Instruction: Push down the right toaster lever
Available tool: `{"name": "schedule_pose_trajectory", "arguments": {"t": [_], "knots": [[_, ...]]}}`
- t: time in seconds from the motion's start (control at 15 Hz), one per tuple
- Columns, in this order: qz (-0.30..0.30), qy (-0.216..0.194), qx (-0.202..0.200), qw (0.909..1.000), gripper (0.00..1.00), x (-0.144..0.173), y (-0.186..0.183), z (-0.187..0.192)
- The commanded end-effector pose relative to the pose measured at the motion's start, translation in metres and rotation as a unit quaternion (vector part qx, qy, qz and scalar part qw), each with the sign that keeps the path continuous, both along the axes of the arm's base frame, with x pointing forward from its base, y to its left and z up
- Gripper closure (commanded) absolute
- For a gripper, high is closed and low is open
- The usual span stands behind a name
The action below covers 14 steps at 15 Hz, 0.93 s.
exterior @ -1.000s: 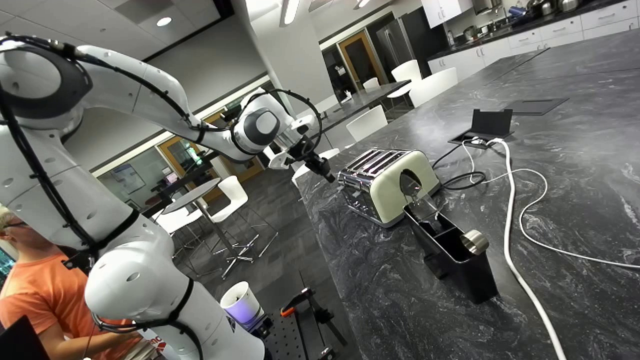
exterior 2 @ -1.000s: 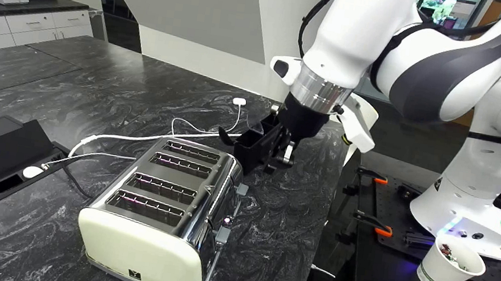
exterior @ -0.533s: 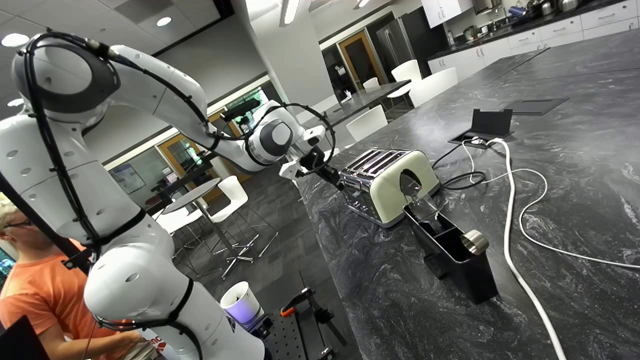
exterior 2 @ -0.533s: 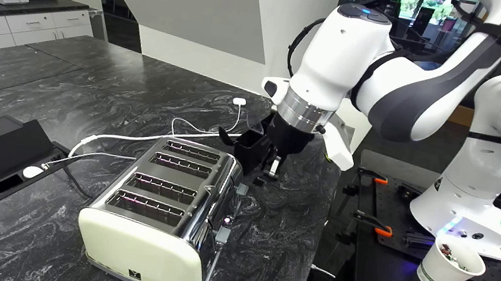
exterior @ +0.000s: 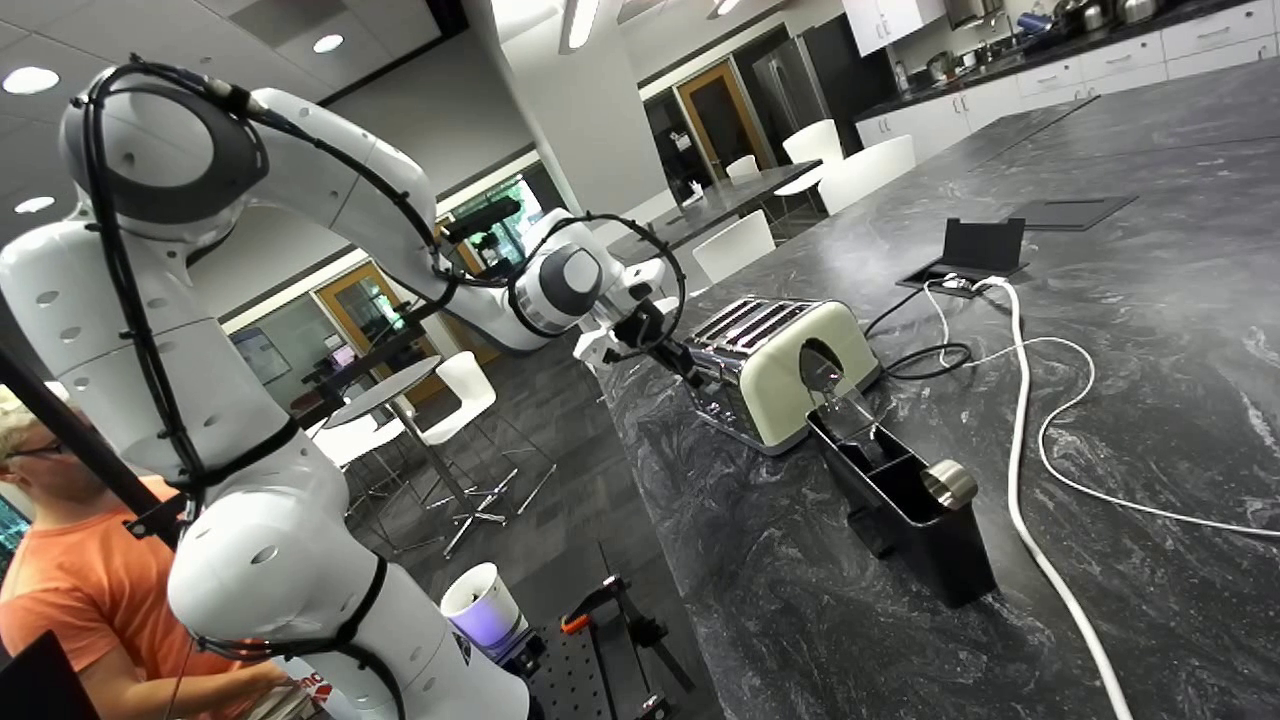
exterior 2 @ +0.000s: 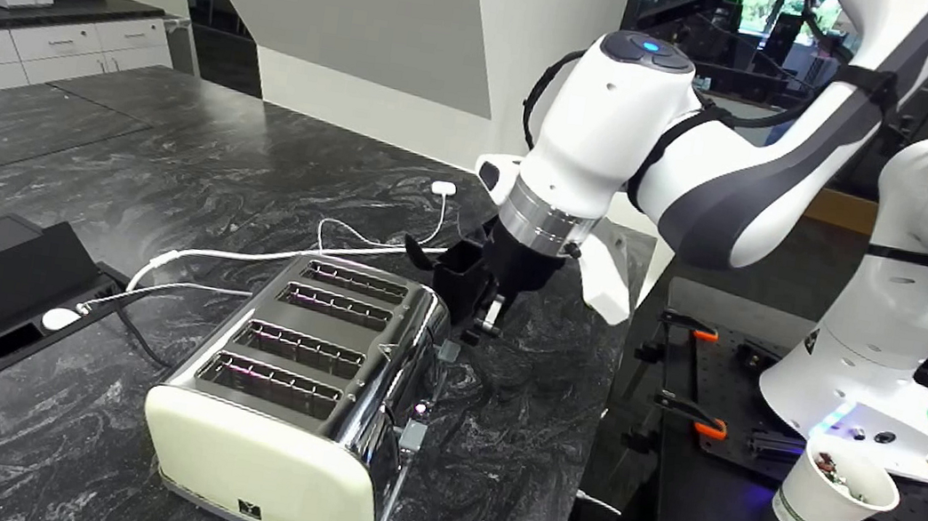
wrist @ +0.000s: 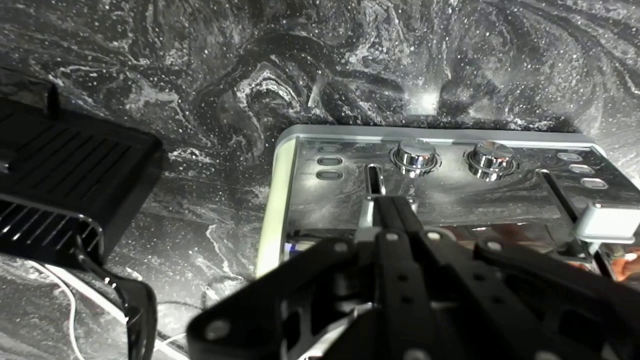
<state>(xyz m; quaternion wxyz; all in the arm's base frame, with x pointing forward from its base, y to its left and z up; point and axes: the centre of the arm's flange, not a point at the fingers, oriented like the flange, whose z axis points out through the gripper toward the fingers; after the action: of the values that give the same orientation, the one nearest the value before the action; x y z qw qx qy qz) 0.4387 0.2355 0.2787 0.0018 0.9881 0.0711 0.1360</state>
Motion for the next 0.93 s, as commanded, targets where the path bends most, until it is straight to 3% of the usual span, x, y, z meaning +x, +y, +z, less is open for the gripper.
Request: {"name": "schedule_pose_trajectory", "arguments": {"t": [0.0,0.87], "knots": [[-0.009,-0.01,0.009,0.9999,1.0,0.014,0.004,-0.008],[-0.01,0.007,0.006,0.9999,1.0,0.032,0.004,-0.032]]}}
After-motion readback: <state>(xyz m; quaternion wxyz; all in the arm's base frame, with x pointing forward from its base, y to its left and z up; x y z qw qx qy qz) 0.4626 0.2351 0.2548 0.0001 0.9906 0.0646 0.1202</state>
